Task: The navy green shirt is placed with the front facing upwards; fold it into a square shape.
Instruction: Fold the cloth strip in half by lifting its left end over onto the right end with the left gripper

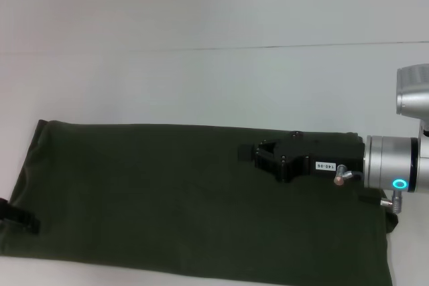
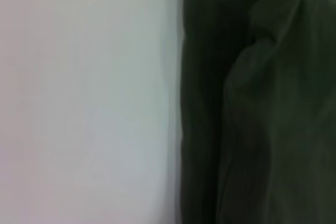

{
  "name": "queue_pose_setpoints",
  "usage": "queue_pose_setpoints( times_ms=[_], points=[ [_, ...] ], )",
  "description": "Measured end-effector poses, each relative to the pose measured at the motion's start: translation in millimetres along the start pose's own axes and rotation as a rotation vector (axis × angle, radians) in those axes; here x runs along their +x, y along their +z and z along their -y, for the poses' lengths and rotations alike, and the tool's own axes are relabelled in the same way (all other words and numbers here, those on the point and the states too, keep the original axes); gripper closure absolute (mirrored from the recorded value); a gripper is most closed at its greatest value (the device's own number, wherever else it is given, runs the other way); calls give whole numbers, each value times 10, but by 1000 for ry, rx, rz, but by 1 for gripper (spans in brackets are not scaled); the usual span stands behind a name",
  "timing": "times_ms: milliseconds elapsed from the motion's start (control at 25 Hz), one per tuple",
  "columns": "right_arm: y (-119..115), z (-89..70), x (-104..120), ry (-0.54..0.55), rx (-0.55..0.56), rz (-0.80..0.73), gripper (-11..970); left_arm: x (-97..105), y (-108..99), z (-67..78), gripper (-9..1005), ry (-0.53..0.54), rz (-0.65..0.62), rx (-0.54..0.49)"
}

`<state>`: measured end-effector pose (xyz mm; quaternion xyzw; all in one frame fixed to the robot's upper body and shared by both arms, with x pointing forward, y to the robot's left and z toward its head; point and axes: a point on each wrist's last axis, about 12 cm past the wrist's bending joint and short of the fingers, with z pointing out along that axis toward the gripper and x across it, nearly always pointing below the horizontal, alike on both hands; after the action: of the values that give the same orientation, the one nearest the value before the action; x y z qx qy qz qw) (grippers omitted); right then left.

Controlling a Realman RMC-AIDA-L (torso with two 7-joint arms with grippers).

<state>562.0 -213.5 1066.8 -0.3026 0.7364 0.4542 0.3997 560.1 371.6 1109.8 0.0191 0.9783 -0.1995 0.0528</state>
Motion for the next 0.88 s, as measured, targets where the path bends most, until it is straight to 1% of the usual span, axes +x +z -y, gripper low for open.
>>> queue_pose_setpoints(
  times_ms=[440,640,840,880],
  points=[
    [0,-3,-1,0,-2,1,960,-83,15,96,155,20,15,46],
    [-2,-3,2,1,-2,1,960,-97,17,97,167,21,22,40],
    [-4,-5,4,1,-4,1,959,-101,15,65,180,10,44,28],
    [-4,-6,3,1,-5,2,959,-101,16,64,234,10,45,27]
  ],
)
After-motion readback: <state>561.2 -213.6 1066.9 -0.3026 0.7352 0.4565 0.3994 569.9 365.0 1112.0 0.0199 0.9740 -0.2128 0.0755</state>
